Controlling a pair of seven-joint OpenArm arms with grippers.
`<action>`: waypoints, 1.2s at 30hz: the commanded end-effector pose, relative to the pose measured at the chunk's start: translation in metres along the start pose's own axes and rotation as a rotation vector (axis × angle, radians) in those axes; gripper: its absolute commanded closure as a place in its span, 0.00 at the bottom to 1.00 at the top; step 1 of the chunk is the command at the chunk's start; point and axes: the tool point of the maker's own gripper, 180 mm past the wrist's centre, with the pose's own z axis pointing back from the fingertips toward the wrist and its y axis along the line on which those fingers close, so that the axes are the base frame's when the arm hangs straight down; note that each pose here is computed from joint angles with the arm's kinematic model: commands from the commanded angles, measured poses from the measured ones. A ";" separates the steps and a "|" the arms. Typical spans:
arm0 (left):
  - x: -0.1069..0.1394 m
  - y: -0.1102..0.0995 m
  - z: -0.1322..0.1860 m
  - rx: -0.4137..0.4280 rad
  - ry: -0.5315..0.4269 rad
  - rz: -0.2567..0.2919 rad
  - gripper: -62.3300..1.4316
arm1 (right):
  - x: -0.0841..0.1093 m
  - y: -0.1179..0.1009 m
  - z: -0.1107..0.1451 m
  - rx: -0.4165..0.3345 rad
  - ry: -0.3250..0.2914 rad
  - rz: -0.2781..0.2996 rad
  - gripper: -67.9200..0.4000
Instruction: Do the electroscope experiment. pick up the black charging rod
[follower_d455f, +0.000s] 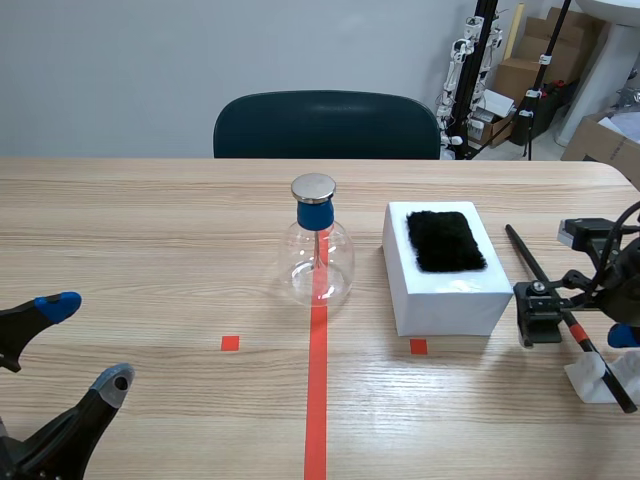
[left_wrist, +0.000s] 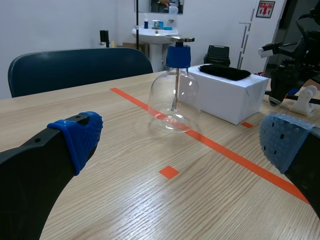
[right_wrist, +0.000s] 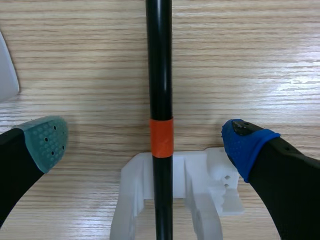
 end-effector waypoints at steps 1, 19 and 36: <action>0.008 0.004 -0.003 -0.005 -0.029 -0.013 0.00 | 0.010 -0.010 0.007 -0.006 -0.026 -0.016 0.12; 0.008 0.004 -0.003 -0.005 -0.029 -0.013 0.00 | 0.012 -0.015 0.010 -0.002 -0.040 -0.027 0.59; 0.008 0.004 -0.003 -0.005 -0.029 -0.013 0.00 | 0.010 -0.015 0.010 -0.006 -0.025 -0.025 0.88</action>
